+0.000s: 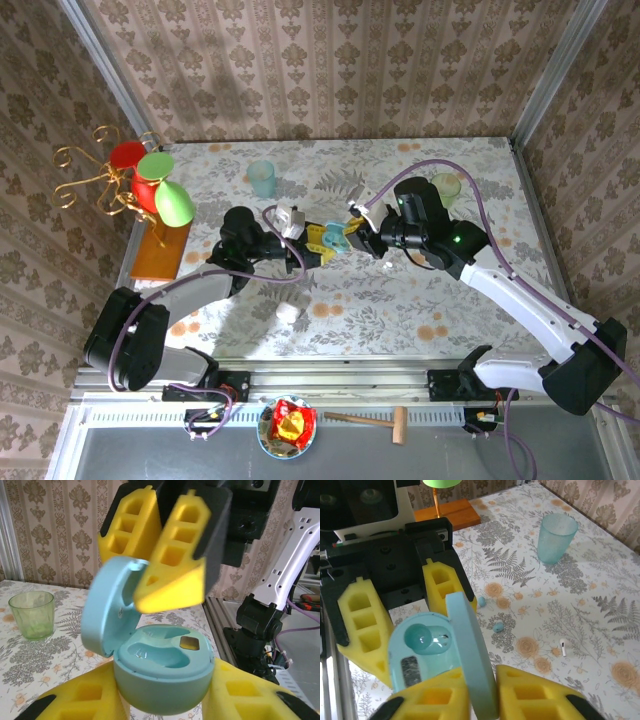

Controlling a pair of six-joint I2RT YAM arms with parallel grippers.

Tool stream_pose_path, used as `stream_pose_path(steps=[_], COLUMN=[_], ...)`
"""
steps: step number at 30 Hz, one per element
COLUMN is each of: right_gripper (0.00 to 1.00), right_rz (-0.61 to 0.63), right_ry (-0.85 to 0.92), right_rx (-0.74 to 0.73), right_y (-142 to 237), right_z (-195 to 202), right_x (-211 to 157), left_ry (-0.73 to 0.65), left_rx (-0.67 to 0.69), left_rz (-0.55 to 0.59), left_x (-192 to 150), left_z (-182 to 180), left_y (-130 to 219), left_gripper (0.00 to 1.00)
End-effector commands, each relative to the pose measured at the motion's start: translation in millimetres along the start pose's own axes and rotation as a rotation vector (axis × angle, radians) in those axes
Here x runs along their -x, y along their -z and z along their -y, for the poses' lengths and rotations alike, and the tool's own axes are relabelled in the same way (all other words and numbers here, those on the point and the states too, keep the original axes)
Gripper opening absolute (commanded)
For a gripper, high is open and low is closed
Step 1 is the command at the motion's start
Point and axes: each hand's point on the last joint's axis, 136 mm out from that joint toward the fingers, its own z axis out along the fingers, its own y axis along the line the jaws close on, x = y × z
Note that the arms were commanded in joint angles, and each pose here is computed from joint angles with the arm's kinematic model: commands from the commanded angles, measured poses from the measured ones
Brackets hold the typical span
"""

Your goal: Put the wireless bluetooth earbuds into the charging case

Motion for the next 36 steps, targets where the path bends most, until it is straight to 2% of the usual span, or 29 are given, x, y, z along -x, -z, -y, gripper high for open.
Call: stream_pose_path(steps=[1,3,5,8,10,17,21,26,31,33,36], right_gripper=[0.12,0.17,0.27,0.31,0.46,0.63,0.72,0.74,0.74,0.74,0.74], right_rz=[0.037,0.033,0.034,0.045,0.054,0.090,0.164,0.293,0.349,0.340,0.256], right_ry=[0.013,0.013,0.013,0.002,0.000,-0.004,-0.028,-0.130,-0.337,-0.470,-0.652], right_rx=[0.011,0.001,-0.013,-0.036,-0.041,-0.031,-0.013,-0.036,-0.194,-0.280,-0.338], right_y=[7.2,7.4,8.7,11.2,13.2,24.1,39.4,62.5,64.8,57.1,31.4], right_z=[-4.6,-2.9,-0.9,2.8,4.0,1.1,-1.8,11.2,55.6,80.7,103.6], right_x=[12.8,11.9,12.0,14.0,16.3,18.9,25.6,34.1,21.0,4.8,-24.4], left_ry=[-0.052,-0.054,-0.055,-0.059,-0.060,-0.055,-0.049,-0.060,-0.080,-0.094,-0.122], left_rx=[-0.007,-0.003,-0.001,-0.007,-0.002,0.037,0.073,0.142,0.183,0.197,0.227], left_rz=[0.021,0.020,0.021,0.022,0.023,0.038,0.069,0.110,0.113,0.116,0.113], left_x=[6.6,5.7,5.8,6.6,7.2,6.3,5.6,10.1,14.3,17.5,22.4], left_z=[4.1,3.4,3.2,4.6,3.8,-7.6,-21.5,-40.0,-46.3,-45.9,-44.8], left_y=[0.3,0.4,0.9,1.1,1.5,9.0,18.4,37.4,45.3,47.2,50.8], left_gripper=[0.29,0.28,0.28,0.28,0.28,0.29,0.29,0.29,0.29,0.29,0.29])
